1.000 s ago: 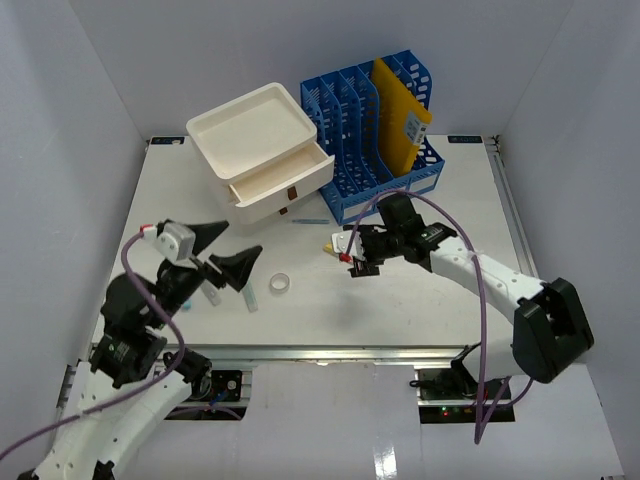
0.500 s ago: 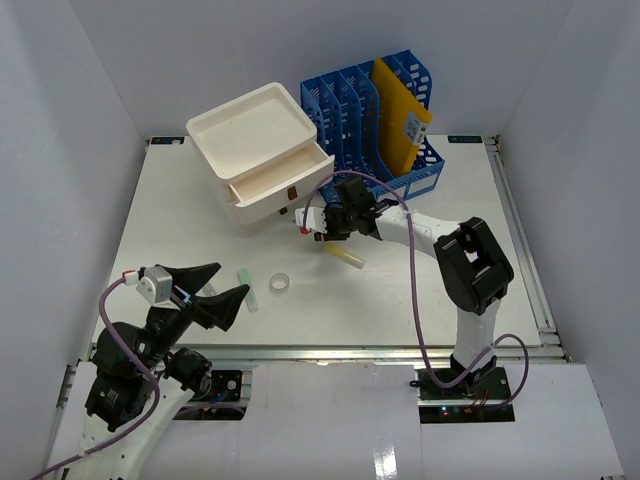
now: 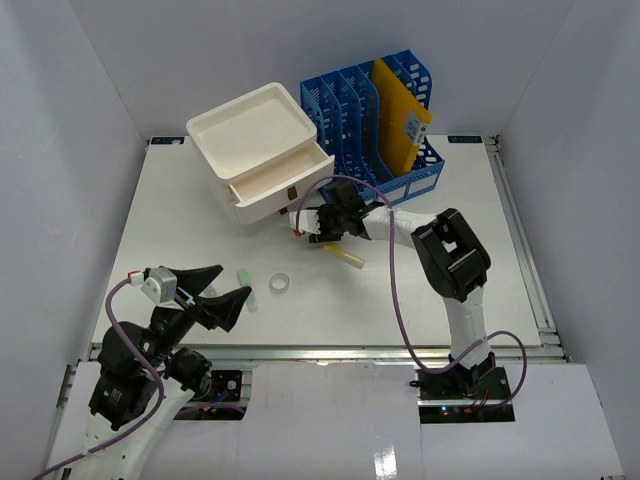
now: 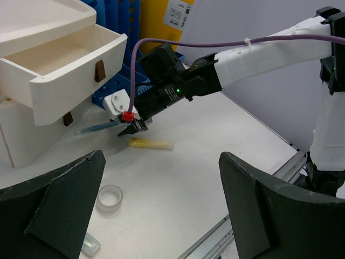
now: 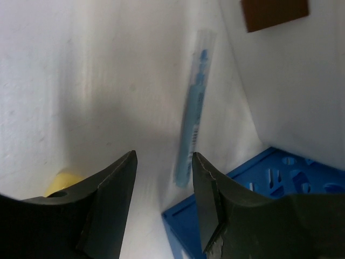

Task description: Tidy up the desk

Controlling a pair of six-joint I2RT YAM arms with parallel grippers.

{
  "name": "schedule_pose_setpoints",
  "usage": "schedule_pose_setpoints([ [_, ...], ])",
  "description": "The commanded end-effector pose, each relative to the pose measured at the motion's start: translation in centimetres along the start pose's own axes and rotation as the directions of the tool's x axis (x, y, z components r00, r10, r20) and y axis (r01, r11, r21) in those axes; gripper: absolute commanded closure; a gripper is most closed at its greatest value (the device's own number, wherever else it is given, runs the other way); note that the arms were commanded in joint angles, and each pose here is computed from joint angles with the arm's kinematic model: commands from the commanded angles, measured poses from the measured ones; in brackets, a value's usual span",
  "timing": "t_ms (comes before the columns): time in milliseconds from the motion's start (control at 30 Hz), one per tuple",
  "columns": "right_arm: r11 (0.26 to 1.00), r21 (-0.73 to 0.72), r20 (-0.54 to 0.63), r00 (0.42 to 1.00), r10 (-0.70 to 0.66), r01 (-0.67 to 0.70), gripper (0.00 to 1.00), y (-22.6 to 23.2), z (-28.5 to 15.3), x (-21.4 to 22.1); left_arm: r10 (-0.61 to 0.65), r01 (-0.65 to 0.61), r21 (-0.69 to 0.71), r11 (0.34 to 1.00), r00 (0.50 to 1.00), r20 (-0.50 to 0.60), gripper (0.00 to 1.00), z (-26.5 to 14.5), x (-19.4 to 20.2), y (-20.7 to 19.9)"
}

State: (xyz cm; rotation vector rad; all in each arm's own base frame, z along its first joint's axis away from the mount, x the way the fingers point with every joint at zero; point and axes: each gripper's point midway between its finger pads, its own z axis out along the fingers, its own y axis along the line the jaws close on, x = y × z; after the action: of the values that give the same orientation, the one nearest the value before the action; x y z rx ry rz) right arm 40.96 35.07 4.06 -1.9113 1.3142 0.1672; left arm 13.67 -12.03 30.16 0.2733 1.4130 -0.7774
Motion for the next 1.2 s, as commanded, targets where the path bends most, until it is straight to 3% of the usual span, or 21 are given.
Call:
schedule_pose_setpoints([
  [0,0.999,0.043,0.02,1.0,0.015,-0.016,0.48,-2.4,0.3,0.3,0.008,-0.008,0.009,1.0,0.999,0.037,0.02,-0.6,-0.6,-0.2],
  [167,0.998,-0.017,0.041,0.997,0.066,-0.066,0.49,-2.8,0.7,1.0,0.007,-0.007,0.005,1.0,0.999,0.032,0.02,-0.5,-0.5,-0.1],
  [467,0.971,-0.205,0.006,0.991,0.131,-0.127,0.55,1.9,1.5,3.0,0.007,-0.007,0.005,1.0,1.0,0.031,0.02,-0.4,-0.4,-0.1],
  [1167,0.927,-0.322,-0.091,0.981,0.171,-0.192,0.61,5.3,-0.7,4.0,0.01,-0.011,0.016,1.0,0.999,0.041,0.02,-0.6,-0.6,-0.3],
])
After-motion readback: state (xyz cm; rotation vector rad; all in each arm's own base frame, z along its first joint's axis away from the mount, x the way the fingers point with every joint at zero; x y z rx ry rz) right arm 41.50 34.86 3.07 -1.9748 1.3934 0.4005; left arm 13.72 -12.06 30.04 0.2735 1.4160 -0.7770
